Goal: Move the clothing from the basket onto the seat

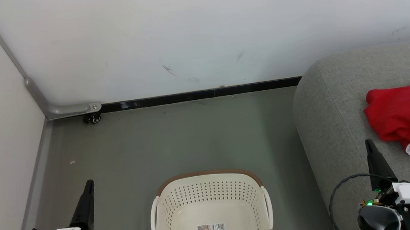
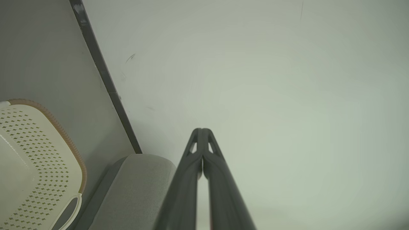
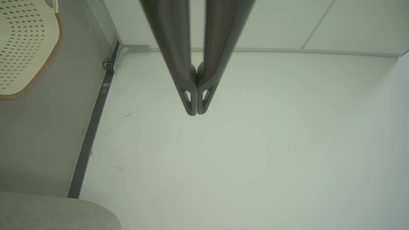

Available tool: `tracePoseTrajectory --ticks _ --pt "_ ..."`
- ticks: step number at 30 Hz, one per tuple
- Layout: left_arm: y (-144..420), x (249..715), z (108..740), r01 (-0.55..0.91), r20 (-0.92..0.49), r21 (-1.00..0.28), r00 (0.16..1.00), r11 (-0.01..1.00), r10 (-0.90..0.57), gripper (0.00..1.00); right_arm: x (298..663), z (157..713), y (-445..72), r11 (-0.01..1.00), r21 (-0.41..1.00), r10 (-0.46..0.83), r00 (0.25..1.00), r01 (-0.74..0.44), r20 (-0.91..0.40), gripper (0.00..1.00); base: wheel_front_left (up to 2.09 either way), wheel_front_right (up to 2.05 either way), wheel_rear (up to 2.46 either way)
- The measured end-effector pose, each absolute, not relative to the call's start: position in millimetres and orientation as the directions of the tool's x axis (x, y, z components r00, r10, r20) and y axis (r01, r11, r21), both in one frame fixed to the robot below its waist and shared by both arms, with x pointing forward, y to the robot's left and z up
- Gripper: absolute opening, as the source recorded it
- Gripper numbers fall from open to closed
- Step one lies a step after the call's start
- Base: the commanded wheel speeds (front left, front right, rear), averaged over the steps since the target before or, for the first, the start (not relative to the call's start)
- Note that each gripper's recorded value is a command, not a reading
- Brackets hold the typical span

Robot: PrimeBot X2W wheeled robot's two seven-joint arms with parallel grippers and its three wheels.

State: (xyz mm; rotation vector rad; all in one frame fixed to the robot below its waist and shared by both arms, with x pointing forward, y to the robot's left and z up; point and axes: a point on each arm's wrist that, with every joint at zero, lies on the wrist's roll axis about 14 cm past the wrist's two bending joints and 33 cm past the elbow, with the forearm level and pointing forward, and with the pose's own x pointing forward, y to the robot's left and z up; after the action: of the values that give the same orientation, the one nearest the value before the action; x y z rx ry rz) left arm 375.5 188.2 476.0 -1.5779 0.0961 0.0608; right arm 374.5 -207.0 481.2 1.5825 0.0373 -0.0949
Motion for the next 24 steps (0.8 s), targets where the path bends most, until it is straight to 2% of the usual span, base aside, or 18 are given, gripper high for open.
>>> tracePoseTrajectory --ticks 24 --pt "188.2 375.5 476.0 -0.100 -0.099 -0.995 0.995 -0.008 -0.023 0.00 377.1 484.4 -206.9 -0.018 0.997 -0.038 0.996 0.074 -0.075 0.00 0.00 0.00 0.00"
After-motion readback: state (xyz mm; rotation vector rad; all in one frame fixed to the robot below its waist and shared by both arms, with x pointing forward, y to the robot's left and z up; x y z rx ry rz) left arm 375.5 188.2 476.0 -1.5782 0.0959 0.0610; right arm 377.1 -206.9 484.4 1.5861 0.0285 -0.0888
